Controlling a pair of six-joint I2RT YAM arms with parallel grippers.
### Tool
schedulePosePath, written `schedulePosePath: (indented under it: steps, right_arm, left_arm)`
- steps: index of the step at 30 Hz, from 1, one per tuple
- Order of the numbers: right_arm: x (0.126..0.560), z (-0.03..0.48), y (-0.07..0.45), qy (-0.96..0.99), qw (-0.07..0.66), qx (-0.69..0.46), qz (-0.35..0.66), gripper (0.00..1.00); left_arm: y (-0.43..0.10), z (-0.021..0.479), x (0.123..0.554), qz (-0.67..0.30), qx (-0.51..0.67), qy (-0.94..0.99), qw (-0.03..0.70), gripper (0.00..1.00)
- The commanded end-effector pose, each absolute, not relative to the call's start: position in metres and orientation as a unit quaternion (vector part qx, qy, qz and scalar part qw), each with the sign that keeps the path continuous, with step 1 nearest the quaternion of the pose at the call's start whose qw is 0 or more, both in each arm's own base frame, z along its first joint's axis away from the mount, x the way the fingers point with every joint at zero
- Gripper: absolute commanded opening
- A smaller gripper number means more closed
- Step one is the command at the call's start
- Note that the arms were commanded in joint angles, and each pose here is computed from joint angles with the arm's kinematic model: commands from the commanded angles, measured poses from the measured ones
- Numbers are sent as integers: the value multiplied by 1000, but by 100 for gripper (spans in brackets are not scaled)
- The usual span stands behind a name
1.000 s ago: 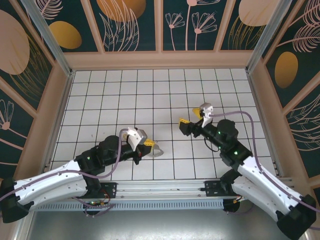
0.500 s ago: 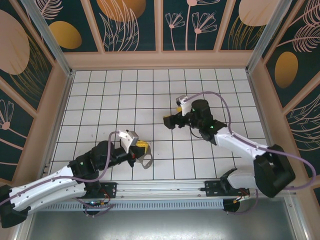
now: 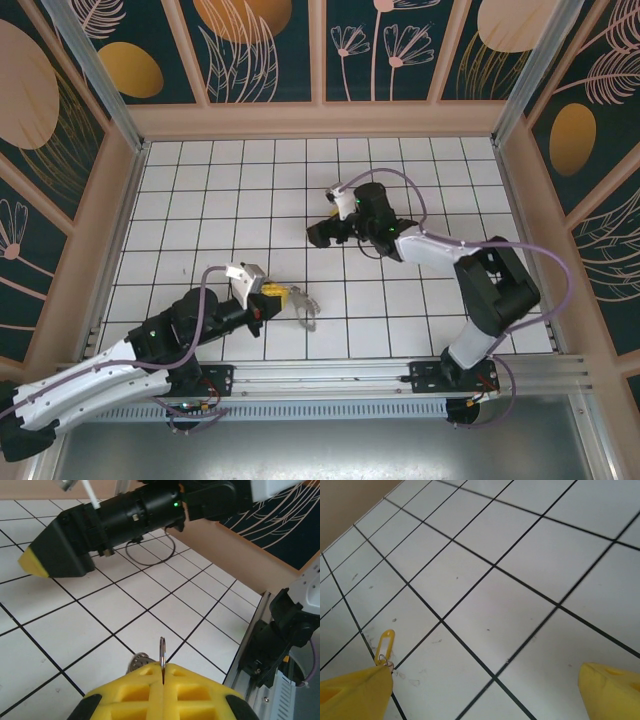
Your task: Put the keys on the keyring
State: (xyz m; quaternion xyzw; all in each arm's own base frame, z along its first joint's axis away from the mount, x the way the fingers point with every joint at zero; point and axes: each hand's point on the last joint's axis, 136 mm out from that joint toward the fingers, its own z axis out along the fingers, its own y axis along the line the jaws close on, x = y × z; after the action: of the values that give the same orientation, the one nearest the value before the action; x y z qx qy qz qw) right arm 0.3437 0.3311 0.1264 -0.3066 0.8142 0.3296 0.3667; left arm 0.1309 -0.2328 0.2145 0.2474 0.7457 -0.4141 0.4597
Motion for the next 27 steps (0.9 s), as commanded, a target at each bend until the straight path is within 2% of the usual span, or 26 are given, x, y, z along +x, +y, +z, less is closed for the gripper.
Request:
schedulePosePath:
  steps: [1,10,20,27]
  right_arm:
    - [340,119,360,804,351,-347,333,95]
    - [335,89,400,803,312,-380,337,95]
    - [310,60,446,786,258,-433,358,93]
    - [292,52,457,770,227,-460,380,91]
  left_arm:
    - [-226,210,131,-429,211,755,450,0]
    - [-200,216,133,-450,137,750,465,0]
    - [-193,209,133,-464,104,752,456,0]
    - [-189,219,134,-466,103,739,475,0]
